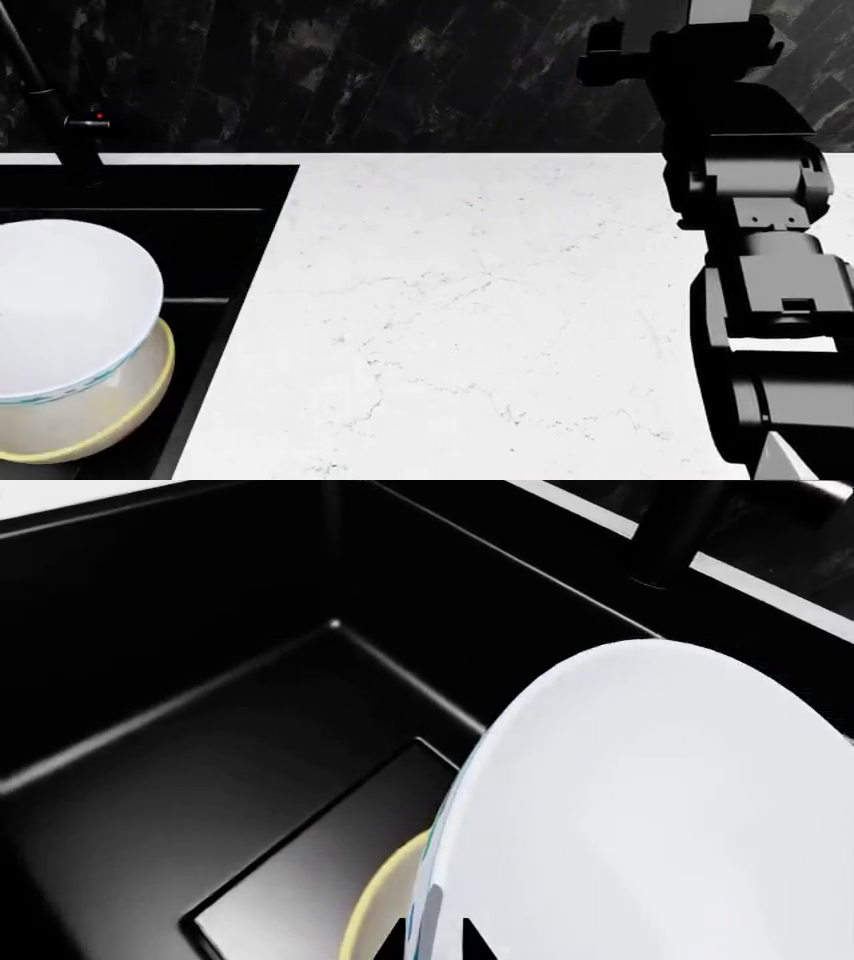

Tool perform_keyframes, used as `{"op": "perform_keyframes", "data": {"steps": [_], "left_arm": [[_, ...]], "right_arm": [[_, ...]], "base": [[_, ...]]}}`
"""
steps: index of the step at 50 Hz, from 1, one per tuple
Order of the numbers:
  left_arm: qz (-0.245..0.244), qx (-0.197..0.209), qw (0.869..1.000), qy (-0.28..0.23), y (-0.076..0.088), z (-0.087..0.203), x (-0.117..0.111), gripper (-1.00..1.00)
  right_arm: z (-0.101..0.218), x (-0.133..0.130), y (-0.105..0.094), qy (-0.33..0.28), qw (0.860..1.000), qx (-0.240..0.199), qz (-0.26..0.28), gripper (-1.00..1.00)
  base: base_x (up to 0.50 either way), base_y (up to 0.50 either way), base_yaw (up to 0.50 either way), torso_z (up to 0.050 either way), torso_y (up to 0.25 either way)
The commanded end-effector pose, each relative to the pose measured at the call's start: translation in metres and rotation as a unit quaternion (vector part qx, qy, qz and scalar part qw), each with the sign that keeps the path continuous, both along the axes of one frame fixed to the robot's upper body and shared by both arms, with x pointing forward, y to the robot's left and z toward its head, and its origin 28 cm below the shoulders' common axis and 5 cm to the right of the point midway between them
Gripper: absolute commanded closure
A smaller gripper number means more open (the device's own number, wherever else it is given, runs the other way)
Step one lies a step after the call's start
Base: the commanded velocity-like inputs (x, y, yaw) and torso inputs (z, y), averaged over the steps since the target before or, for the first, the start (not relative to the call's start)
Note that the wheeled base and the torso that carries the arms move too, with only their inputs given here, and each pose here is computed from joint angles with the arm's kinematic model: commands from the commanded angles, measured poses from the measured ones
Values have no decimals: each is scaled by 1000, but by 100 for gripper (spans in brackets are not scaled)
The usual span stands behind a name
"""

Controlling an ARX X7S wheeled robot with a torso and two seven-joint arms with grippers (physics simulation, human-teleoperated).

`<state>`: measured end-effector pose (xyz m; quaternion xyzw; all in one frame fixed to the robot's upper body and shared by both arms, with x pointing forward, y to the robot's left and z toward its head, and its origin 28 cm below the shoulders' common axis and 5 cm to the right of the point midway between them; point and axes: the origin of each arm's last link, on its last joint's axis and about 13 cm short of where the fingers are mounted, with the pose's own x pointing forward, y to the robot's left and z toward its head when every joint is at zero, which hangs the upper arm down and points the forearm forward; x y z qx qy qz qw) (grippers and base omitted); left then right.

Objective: Stack the bowls in the sink.

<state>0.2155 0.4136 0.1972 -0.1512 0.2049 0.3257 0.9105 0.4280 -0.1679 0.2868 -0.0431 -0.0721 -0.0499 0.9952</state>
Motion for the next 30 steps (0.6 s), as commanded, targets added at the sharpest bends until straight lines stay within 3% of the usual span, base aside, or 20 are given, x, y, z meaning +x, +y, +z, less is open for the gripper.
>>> {"op": "perform_keyframes", "data": {"steps": [1,23,30], "left_arm": [[0,11,1000,-13,1,4,15,100],[5,22,1000,19,4,-15,23,100],[3,25,999,29,15,-34,32,100]], "right_arm": [[0,1,0,0,1000,-1,0,-100],[0,1,2,1,1000,-2,2,-100],[-2,2,2,2,1000,-2,1,-100]], "base": [[0,0,0,0,0],[0,0,0,0,0],[0,0,0,0,0]]}}
